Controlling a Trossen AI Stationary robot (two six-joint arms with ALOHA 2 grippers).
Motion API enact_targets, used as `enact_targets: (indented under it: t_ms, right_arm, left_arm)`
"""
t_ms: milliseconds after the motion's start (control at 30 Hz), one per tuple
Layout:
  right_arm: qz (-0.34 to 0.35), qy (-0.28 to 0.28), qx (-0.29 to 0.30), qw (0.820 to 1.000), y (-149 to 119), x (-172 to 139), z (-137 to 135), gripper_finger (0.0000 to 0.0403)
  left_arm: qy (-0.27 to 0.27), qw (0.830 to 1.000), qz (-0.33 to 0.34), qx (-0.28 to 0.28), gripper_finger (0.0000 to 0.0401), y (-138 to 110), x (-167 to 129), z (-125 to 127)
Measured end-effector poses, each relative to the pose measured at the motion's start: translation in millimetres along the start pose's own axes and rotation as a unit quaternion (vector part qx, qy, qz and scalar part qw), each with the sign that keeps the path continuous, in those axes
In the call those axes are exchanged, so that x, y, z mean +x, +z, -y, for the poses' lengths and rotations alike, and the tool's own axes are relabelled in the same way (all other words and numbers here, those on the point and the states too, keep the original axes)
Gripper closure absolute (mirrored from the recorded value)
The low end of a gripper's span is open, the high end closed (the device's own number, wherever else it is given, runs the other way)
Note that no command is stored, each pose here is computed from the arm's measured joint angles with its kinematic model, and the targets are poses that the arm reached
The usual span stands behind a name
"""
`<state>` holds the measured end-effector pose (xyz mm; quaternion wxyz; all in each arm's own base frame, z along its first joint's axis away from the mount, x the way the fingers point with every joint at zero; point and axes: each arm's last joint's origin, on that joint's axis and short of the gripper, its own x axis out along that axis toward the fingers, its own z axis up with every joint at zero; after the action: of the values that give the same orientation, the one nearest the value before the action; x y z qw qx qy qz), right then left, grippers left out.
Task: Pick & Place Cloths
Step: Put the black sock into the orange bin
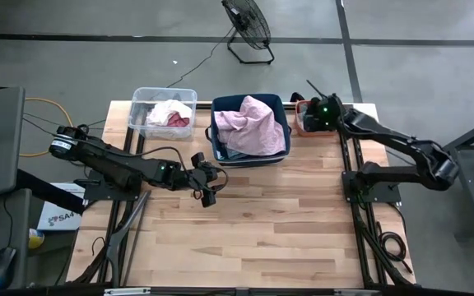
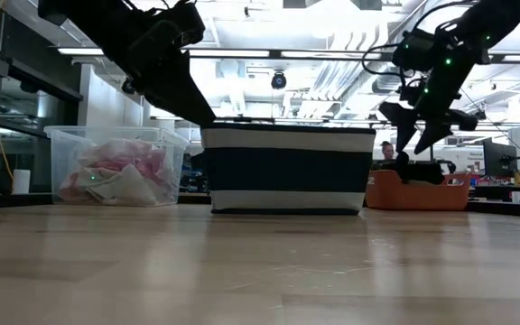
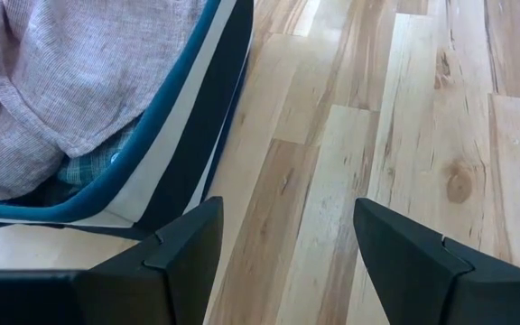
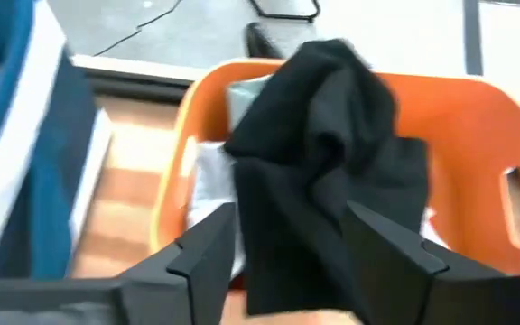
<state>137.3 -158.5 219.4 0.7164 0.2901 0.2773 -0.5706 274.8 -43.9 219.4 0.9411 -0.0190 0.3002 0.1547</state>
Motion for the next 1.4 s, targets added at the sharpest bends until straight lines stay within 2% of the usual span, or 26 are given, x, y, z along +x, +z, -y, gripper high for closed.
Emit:
enact_targets:
  t_ms: [133,300,367,567,767,1067,1200,1400]
  right_arm:
    - [-0.018,-0.001,-0.015,1.000,-8.8,-2.5,-7.5,0.0258]
    - [-0.042,-0.050,-0.039,0.997,-20.4,-1.1,-9.7,0.0366]
    - [-0.046,-0.066,-0.046,0.996,-22.9,1.9,-10.3,0.0391]
    - [-0.029,-0.120,-0.046,0.991,-24.0,16.6,-12.5,0.0399]
    - [-0.024,-0.146,-0.031,0.988,-21.3,44.6,-12.6,0.0400]
    - [-0.068,-0.159,-0.028,0.985,-27.0,85.3,-6.5,0.0400]
    - [-0.070,-0.150,-0.030,0.986,-27.6,88.9,-8.0,0.0400]
    - [-0.053,-0.149,-0.027,0.987,-22.9,76.5,-6.9,0.0400]
  left_arm:
    - [0.000,1.000,0.000,0.000,0.0158,0.0,0.0,0.0]
    - [0.000,1.000,0.000,0.000,0.0158,0.0,0.0,0.0]
    - [0.000,1.000,0.000,0.000,0.0158,0.0,0.0,0.0]
    - [0.000,1.000,0.000,0.000,0.0158,0.0,0.0,0.0]
    - [0.000,1.000,0.000,0.000,0.0158,0.0,0.0,0.1]
    - [0.001,1.000,-0.003,0.001,0.0158,-0.7,0.1,-0.2]
    - [0.001,1.000,-0.003,0.001,0.0158,-0.7,0.1,-0.2]
    - [0.001,1.000,-0.003,0.001,0.0158,-0.7,0.1,-0.1]
